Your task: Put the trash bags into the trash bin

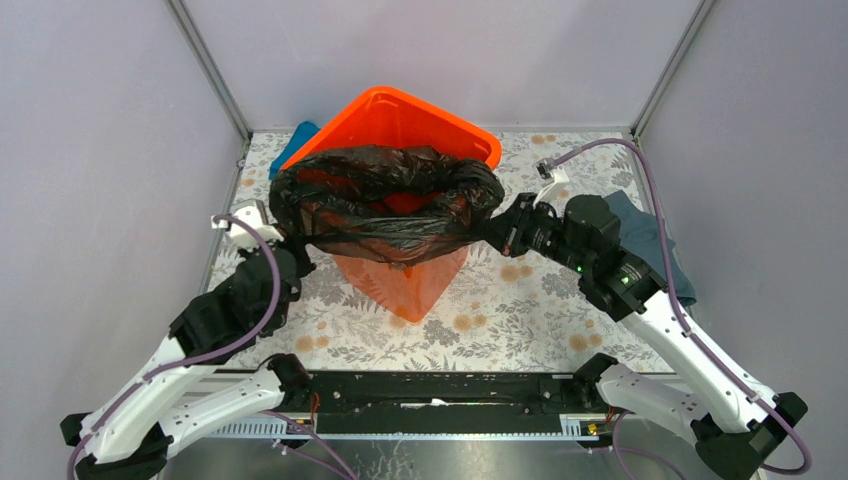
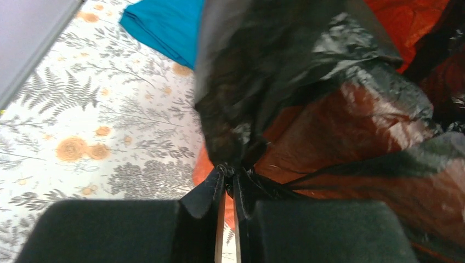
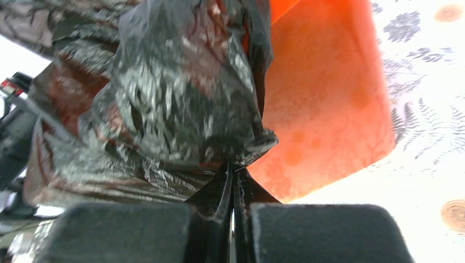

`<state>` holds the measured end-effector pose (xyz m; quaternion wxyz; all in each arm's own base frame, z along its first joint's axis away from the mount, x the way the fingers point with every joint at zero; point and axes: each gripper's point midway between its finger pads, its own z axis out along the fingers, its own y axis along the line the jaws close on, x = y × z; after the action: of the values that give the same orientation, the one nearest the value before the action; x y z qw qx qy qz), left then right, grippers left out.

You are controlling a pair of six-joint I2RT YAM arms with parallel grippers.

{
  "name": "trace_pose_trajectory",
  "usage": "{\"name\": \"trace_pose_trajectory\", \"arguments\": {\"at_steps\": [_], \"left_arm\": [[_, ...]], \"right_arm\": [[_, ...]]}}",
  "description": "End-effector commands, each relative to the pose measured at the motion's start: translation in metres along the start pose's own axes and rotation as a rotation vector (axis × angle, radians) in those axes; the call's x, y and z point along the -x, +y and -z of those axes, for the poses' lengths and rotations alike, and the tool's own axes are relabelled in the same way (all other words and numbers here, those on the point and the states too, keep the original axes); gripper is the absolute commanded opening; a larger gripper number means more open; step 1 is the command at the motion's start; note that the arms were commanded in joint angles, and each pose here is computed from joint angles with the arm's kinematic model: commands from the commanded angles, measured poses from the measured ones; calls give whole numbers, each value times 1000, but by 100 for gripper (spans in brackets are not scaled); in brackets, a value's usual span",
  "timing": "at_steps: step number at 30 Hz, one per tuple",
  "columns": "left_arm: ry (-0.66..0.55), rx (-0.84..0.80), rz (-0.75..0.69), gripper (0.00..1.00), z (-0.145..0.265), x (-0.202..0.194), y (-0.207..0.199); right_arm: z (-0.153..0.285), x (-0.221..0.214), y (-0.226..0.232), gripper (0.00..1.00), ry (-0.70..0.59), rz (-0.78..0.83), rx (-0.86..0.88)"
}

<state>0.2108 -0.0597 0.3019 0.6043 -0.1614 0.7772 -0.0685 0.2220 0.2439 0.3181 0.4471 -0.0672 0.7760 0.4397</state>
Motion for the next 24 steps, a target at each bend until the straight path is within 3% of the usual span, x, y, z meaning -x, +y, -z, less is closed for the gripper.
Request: {"name": "trace_pose_trajectory", "arguments": {"at_steps": [1, 8, 12, 16, 20, 22, 24], "left_arm": [[25, -85, 82, 12, -10, -4, -37], [113, -210, 95, 11, -18, -26, -80], [135, -206, 53, 15, -13, -26, -75], [140, -208, 6, 41, 6, -18, -49], [144, -227, -12, 76, 32, 1, -24], [132, -251, -7, 88, 47, 18, -17], [101, -268, 19, 98, 59, 41, -14]], "right_arm": [[-12, 38, -23, 0, -100, 93, -155], [0, 68, -56, 3, -119, 177, -286], [5, 68, -63, 8, -68, 186, -279], [9, 59, -61, 10, -12, 206, -264], [17, 48, -54, 15, 29, 214, -225], [24, 48, -50, 23, 45, 234, -223], [32, 51, -46, 42, 51, 262, -232]]}}
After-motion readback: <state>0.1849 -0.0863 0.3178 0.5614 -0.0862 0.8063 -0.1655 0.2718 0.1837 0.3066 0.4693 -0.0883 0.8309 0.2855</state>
